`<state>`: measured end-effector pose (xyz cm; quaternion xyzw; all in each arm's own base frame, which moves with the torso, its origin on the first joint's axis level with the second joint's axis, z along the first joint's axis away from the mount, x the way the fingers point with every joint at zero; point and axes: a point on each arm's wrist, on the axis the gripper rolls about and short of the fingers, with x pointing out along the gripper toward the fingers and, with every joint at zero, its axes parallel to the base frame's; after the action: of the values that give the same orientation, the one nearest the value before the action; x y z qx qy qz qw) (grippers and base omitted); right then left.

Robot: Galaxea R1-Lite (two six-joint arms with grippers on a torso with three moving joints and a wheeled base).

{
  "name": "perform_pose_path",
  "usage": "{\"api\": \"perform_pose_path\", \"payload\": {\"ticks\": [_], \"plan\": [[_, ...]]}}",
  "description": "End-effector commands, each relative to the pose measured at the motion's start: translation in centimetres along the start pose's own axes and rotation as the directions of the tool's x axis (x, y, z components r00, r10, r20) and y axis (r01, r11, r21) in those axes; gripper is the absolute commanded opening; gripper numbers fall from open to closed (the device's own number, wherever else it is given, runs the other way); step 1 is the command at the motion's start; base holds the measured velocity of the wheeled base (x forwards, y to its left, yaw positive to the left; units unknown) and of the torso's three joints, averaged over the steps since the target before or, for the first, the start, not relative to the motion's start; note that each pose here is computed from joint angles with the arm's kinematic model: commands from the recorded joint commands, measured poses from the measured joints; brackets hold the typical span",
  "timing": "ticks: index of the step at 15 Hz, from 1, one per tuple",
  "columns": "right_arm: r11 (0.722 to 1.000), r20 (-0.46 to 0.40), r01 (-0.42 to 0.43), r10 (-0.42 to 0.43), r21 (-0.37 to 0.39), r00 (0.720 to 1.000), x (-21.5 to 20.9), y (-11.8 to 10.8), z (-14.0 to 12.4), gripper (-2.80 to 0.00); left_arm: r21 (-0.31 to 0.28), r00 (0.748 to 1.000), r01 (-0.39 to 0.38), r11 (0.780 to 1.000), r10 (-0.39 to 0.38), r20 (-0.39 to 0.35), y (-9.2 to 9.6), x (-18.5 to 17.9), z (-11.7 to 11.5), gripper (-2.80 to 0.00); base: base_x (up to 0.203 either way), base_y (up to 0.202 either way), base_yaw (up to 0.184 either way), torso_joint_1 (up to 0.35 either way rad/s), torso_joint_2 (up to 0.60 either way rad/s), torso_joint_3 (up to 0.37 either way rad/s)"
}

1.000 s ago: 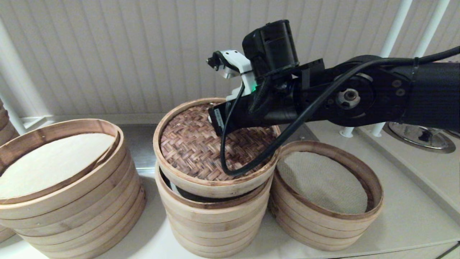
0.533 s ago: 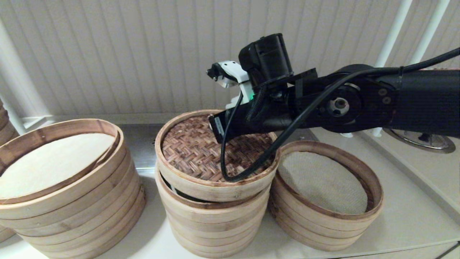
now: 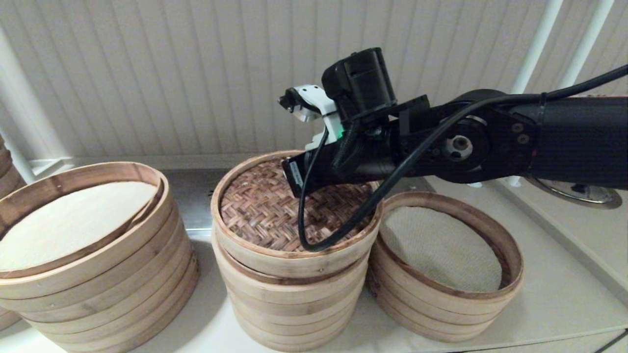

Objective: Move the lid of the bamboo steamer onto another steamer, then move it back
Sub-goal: Put the steamer

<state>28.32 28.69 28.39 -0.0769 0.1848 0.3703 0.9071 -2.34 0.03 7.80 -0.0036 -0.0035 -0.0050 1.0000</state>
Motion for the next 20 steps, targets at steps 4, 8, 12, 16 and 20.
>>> {"api": "perform_pose_path", "payload": {"ticks": [4, 8, 12, 16, 20], "plan": [[1.000, -0.026, -0.004, 0.004, -0.004, 1.000, 0.5, 0.2, -0.7, -2.80, -0.002, 1.000, -0.001, 1.000, 0.001, 0.001, 0.0, 0.0, 0.0, -2.80, 0.000, 0.000, 0.000, 0.000, 0.00, 0.000], [1.000, -0.027, -0.009, 0.009, -0.005, 1.000, 0.9, 0.4, -0.7, -2.80, -0.002, 1.000, 0.001, 1.000, -0.001, 0.001, 0.0, 0.0, 0.0, -2.80, 0.000, 0.000, 0.000, 0.000, 0.00, 0.000], [1.000, -0.042, -0.013, 0.012, -0.008, 0.999, 1.5, 0.7, -1.1, -2.80, -0.002, 1.000, 0.000, 1.000, 0.000, -0.001, 0.0, 0.0, 0.0, -2.80, 0.000, 0.000, 0.000, 0.000, 0.00, 0.000], [1.000, -0.054, -0.010, 0.010, -0.006, 0.998, 1.6, 0.6, -1.4, -2.80, 0.000, 1.000, -0.001, 1.000, 0.001, -0.001, 0.0, 0.0, 0.0, -2.80, 0.000, 0.000, 0.000, 0.000, 0.00, 0.000], [1.000, -0.057, -0.002, 0.001, -0.006, 0.998, 1.6, 0.6, -1.5, 0.00, -0.002, 1.000, -0.001, 1.000, 0.001, 0.001, 0.0, 0.0, 0.0, -2.80, 0.000, 0.000, 0.000, 0.000, 0.00, 0.000]]}}
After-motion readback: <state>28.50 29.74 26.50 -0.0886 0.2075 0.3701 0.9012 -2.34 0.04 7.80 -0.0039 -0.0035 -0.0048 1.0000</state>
